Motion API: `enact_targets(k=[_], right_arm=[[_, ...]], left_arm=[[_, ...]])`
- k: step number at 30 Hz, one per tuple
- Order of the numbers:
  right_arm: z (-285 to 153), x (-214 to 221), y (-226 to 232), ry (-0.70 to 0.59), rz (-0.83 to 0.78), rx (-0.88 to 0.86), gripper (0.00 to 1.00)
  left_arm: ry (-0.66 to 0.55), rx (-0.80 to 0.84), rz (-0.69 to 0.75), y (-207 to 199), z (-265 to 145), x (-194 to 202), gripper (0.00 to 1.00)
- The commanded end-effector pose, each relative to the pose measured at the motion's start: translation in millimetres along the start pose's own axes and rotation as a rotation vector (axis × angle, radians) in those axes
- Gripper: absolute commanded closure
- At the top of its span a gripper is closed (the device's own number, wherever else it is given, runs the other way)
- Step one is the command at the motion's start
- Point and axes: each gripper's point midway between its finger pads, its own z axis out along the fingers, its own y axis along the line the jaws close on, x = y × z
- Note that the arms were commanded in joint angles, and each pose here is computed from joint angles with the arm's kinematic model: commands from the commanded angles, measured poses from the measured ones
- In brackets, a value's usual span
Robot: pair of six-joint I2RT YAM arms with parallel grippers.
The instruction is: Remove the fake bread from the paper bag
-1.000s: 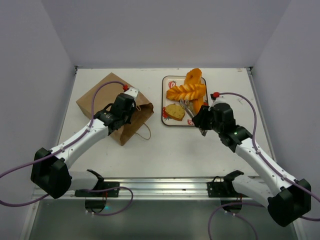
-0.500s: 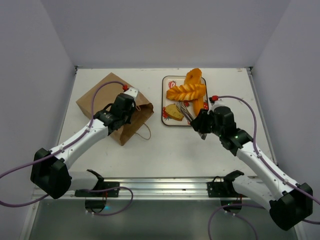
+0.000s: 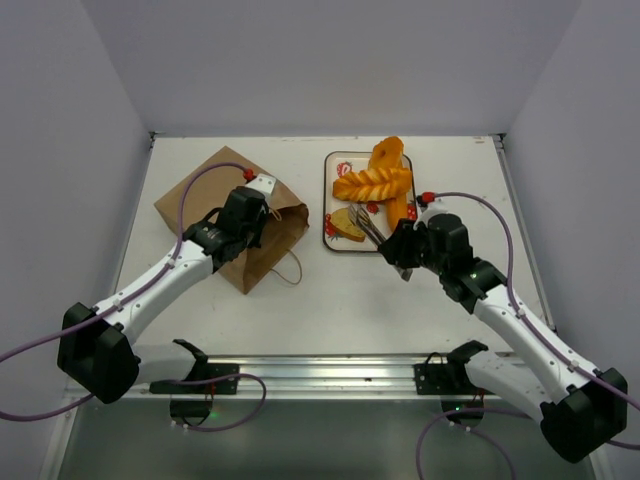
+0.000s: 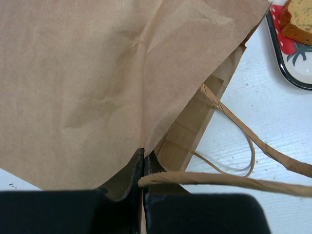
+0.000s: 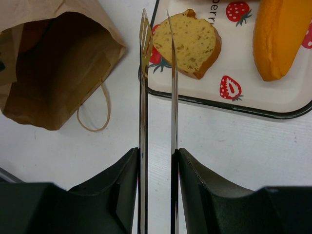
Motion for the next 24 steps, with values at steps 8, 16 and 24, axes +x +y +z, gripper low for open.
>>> enact_targets(k=[8, 16, 24], right_arm=[[-7, -7, 35, -0.031, -0.032, -0.102, 0.60], [-4, 15, 71, 0.002, -0.056, -0.196, 0.60], [1, 32, 90, 0.038, -0.056, -0.240, 0.61]], left_arm=[[-0.024, 0.021, -0.004, -1, -4, -9, 1.00], [-0.025, 0.025, -0.003, -2, -4, -10, 1.00], [-0.021, 0.025, 0.000, -2, -3, -9, 1.00]])
